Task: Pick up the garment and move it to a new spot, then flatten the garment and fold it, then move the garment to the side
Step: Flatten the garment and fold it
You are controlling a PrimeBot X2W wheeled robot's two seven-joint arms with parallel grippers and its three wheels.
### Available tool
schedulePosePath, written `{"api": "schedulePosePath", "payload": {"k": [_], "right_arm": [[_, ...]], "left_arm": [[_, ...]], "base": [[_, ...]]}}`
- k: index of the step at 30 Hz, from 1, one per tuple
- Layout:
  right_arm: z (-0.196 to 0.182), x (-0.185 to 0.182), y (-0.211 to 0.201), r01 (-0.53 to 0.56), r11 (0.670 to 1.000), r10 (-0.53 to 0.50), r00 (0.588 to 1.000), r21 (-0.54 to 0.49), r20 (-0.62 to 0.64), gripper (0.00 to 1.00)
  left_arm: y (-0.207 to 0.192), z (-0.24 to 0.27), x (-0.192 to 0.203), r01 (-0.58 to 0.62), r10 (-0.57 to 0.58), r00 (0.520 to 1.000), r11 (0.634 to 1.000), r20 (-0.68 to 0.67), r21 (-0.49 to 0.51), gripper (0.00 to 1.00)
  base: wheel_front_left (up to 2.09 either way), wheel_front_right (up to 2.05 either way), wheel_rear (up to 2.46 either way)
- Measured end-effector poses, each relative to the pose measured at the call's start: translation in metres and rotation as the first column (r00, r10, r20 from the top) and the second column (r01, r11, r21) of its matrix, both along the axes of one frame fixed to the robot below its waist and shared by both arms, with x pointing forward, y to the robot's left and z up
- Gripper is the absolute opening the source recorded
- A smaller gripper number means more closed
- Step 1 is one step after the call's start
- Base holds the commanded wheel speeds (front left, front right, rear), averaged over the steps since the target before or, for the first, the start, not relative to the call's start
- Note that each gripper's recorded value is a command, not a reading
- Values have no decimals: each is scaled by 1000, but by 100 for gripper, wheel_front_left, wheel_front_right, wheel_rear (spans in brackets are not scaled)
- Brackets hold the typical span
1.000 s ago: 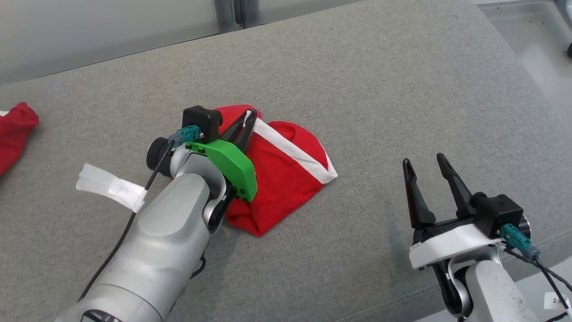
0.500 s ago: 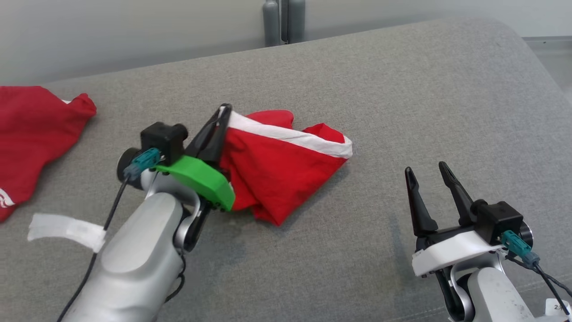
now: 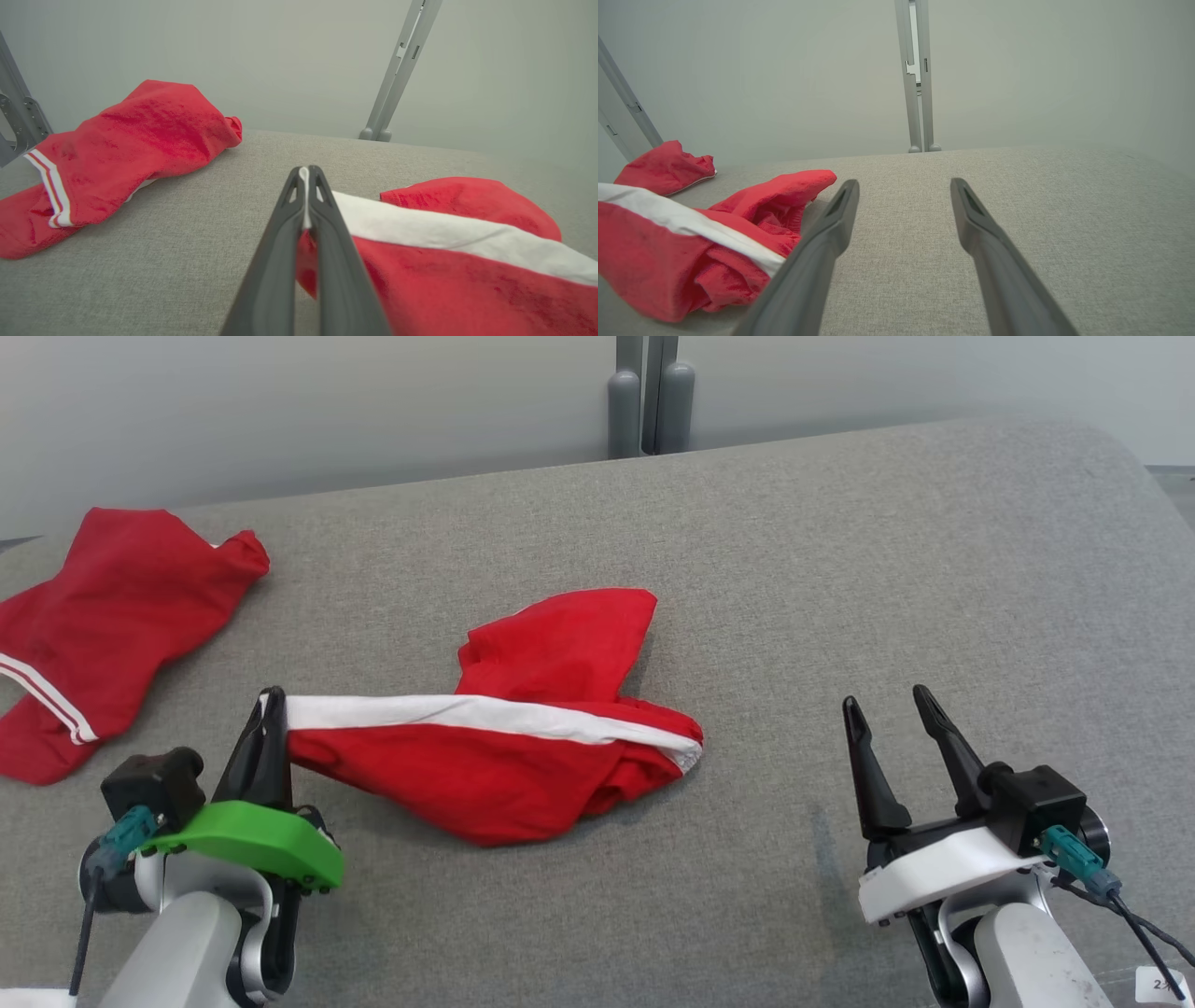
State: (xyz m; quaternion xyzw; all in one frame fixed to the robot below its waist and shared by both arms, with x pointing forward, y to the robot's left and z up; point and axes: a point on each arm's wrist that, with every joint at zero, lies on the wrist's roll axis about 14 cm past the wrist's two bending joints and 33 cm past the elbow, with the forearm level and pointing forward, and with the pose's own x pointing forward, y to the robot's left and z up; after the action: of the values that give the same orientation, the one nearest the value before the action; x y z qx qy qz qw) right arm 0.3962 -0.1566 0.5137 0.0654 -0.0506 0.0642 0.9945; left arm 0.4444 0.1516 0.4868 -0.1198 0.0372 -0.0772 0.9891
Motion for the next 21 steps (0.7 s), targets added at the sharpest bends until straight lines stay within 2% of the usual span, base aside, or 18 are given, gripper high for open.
{"api": "schedulePosePath", "payload": {"k": [5,10,14,16,17,21], "right_arm": [[-5,1,2,-7,1000,7,1000,-1,-14,100],[-8,0,3,-8,1000,8,1000,-3,-25,100],[-10,-1,2,-7,1000,7,999,-7,-31,100],[-11,-2,3,-9,1000,9,999,-8,-33,100],[-11,-2,3,-11,1000,10,999,-9,-34,100],[-10,-4,4,-14,1000,13,999,-8,-33,100]], "left_arm": [[15,-29,-13,-76,74,994,997,-85,-21,0],[37,-45,-18,-137,140,982,990,-124,30,0],[37,-56,-21,-143,146,977,989,-152,32,2],[33,-61,-24,-135,137,976,990,-168,28,79],[32,-64,-25,-135,136,975,991,-178,19,100],[28,-71,-29,-142,138,970,990,-200,-4,100]], "base": [[0,0,0],[0,0,0],[0,0,0],[0,0,0],[0,0,0],[0,0,0]]}}
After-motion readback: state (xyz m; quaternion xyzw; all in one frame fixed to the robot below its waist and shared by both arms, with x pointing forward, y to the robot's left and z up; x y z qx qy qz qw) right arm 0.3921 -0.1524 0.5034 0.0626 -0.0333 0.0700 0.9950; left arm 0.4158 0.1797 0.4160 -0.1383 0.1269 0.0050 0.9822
